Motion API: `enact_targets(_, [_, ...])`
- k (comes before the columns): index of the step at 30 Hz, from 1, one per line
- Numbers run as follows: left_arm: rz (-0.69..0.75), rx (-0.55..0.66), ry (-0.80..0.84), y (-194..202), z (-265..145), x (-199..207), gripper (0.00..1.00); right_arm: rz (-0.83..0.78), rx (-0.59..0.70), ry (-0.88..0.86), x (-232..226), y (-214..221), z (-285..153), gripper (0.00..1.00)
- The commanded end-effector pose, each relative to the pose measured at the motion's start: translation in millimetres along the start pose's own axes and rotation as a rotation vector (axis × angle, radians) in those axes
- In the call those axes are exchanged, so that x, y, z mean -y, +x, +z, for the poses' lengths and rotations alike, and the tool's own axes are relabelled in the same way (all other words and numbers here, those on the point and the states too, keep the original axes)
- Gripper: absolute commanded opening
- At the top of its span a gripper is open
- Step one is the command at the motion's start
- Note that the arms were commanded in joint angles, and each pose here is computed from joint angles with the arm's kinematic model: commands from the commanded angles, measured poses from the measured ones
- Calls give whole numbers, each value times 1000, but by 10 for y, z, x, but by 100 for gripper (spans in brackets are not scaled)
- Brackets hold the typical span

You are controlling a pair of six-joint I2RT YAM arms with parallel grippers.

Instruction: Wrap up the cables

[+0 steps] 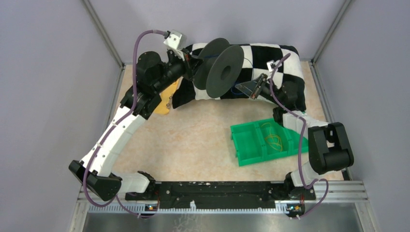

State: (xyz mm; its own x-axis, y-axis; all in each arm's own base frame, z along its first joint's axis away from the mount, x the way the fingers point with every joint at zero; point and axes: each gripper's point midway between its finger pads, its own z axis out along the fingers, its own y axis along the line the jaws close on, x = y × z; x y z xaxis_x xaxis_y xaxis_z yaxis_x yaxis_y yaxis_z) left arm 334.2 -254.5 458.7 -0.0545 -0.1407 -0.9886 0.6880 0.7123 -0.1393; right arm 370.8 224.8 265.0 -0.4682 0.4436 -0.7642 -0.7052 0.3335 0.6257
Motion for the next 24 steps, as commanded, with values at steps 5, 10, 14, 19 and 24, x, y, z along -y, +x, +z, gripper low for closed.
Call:
enact_targets(5, [-93,295,-103,-730,-104,-137,0,-15,-98,205,134,567,-272,0])
enact_targets(10, [-216,325,-137,-700,-48,-231,0,-104,-203,396,103,918,-373,0])
enact_targets(14, [-290,358,-182,-713,-77,-346,0,-135,-250,496,146,1069,-458,0])
enact_targets(19, [-353,368,-239,-609,-97,-469,0,-262,-309,529,-119,1187,-308,0])
enact_targets(24, [-345,383,-280,-446,-87,-579,0,-362,-327,491,-523,1236,-62,0])
